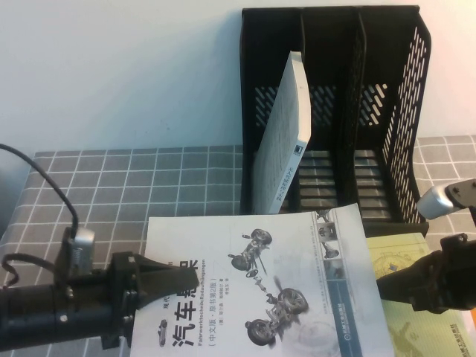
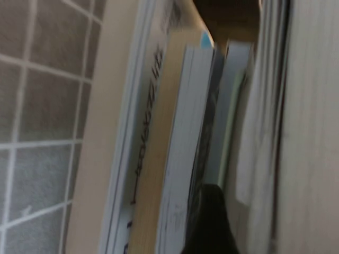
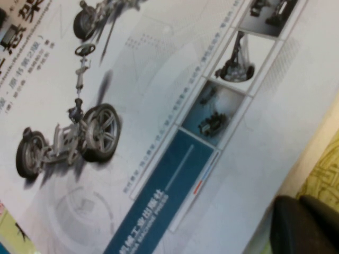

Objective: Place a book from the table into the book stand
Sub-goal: Pick up the book with your left arm

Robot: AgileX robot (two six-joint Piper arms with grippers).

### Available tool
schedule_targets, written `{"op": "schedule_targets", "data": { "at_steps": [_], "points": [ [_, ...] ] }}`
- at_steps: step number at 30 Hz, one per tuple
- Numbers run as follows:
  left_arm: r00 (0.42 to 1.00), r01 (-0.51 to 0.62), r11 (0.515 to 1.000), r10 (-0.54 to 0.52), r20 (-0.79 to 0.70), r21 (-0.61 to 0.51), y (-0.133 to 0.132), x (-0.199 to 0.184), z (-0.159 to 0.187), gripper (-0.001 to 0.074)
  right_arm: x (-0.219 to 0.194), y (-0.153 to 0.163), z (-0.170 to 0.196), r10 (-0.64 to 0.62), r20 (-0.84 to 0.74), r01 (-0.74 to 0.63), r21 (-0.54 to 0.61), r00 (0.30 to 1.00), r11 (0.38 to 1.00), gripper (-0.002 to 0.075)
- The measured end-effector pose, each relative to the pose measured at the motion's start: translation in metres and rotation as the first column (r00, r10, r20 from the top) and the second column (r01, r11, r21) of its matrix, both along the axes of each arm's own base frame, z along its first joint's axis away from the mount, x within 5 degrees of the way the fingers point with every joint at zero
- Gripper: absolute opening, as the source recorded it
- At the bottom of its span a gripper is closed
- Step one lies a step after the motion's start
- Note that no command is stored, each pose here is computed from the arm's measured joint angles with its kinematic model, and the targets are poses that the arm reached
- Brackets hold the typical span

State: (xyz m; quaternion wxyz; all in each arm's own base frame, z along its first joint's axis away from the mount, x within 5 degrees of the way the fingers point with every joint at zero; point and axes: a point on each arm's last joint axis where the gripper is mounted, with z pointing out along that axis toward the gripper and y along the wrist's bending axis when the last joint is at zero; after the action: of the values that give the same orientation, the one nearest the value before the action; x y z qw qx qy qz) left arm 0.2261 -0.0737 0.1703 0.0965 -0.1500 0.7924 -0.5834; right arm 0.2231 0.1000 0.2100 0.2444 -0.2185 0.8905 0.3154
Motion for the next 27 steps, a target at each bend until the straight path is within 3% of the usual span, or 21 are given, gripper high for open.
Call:
{"op": "schedule_targets", "data": {
  "at_steps": [5,9,20,27],
  "points": [
    [0.997,0.079,0.997,-0.08,0.018,0.012,-0.016,-0.004,-0.004,0.0424,0.0,0.0,0.0,0.005,0.004,-0.005,0.0,1.0,1.0,-0.0002],
    [0.996,0.088,0.996,-0.089,0.029,0.028,-0.017,-0.005,-0.005,0.0299,0.0,0.0,0.0,0.014,0.014,-0.014,-0.011,1.0,1.0,-0.0002],
    [0.996,0.083,0.996,-0.083,0.035,0.017,-0.018,0.003,0.002,0.0301,-0.002,-0.005,0.003,0.068,0.086,-0.06,-0.094,0.994,0.994,-0.0002],
    [0.997,0.019,1.0,-0.018,0.077,-0.01,-0.007,0.022,0.043,0.0306,-0.008,-0.009,0.019,0.073,0.181,-0.05,-0.127,0.981,0.991,-0.0002]
  ]
}}
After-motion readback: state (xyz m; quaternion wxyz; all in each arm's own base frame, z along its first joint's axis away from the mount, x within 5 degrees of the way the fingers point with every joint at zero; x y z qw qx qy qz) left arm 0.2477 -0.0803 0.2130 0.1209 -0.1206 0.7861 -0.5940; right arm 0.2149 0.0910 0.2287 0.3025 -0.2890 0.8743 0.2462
